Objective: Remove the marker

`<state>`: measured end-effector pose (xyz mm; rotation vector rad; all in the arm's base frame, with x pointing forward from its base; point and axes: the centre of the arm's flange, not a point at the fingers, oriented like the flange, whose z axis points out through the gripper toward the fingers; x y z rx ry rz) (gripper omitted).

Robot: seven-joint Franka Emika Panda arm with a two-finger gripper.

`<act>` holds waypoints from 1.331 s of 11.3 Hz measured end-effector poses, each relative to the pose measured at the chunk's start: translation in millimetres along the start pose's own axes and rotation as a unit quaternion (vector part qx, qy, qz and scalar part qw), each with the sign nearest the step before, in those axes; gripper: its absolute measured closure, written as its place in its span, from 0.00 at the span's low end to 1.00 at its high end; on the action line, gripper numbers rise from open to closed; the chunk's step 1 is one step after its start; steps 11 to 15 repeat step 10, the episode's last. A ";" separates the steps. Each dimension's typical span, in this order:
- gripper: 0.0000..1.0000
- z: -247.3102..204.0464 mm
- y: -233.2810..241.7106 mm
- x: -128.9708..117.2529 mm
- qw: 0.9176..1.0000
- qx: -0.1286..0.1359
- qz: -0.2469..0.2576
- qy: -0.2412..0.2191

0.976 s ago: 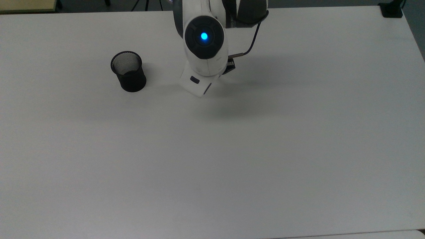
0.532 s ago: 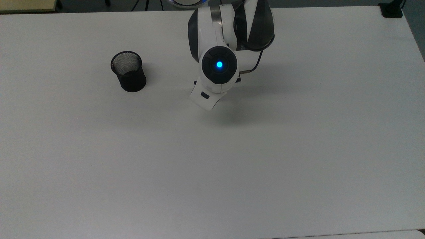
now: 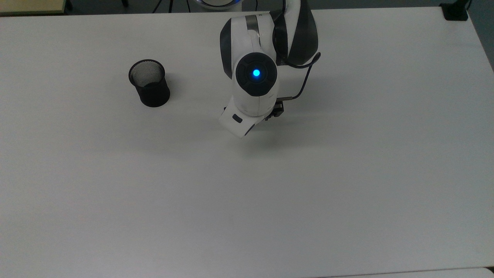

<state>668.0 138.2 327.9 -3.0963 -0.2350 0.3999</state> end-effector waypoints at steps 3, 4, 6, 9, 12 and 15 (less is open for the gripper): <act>0.00 -78.4 0.7 -22.9 0.998 -0.026 -0.003 0.056; 0.00 -117.4 13.2 -43.7 0.997 -0.037 0.004 0.071; 0.00 -184.8 61.4 -97.7 0.995 -0.043 0.040 0.086; 0.00 -219.4 119.0 -156.7 0.990 -0.047 0.086 0.105; 0.00 -217.0 124.8 -167.2 0.990 -0.050 0.090 0.101; 0.00 -217.0 124.8 -167.2 0.990 -0.050 0.090 0.101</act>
